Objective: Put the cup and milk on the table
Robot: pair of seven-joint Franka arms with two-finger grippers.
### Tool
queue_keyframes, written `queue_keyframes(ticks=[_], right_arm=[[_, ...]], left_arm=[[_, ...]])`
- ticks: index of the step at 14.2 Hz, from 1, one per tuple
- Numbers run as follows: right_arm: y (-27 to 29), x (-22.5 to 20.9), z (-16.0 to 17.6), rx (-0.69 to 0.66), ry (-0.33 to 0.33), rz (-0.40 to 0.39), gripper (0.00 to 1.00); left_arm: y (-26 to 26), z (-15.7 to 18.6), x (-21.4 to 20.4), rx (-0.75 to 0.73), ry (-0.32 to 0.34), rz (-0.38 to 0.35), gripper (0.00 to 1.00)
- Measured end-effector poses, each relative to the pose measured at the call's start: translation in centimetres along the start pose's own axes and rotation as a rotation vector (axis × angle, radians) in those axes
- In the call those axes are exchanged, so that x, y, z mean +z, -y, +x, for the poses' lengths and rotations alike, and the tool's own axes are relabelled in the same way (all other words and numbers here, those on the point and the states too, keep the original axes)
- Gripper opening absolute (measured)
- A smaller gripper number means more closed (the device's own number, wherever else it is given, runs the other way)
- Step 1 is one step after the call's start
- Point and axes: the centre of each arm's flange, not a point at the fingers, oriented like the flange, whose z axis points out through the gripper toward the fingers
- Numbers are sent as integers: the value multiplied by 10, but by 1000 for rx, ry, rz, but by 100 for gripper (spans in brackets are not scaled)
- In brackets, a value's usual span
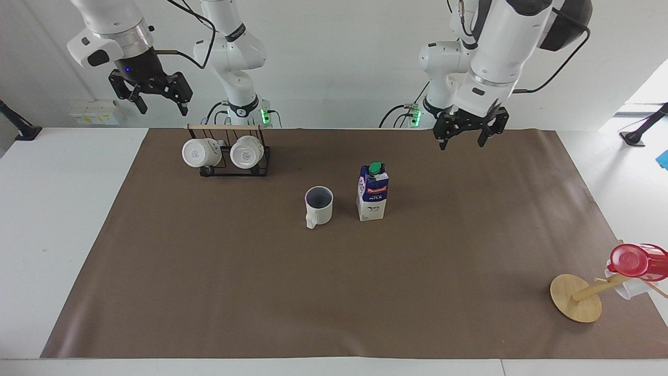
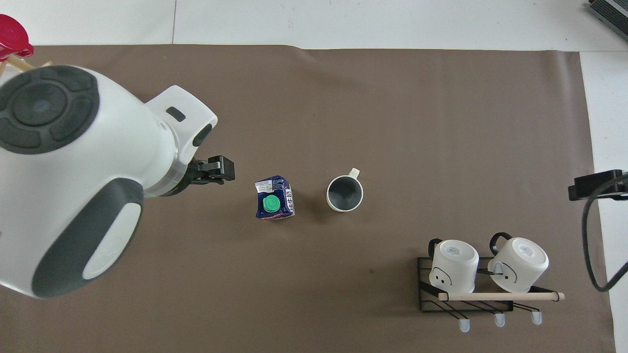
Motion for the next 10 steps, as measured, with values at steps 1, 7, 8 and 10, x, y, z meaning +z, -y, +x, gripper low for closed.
queue_keyframes(ticks=[1,7,8,10], right_arm=[[0,0,0,0,0,0,100],[0,1,0,0,1,0,100],[0,1,0,0,2,0,100],[0,3,1,0,5,0,100]], left_arm=[[17,3,-2,-5,5,0,100],[41,6,-4,-27,17,2,100],[47,7,-4,-38,19,2,100],[66,9,-2,-34,29,3,100]])
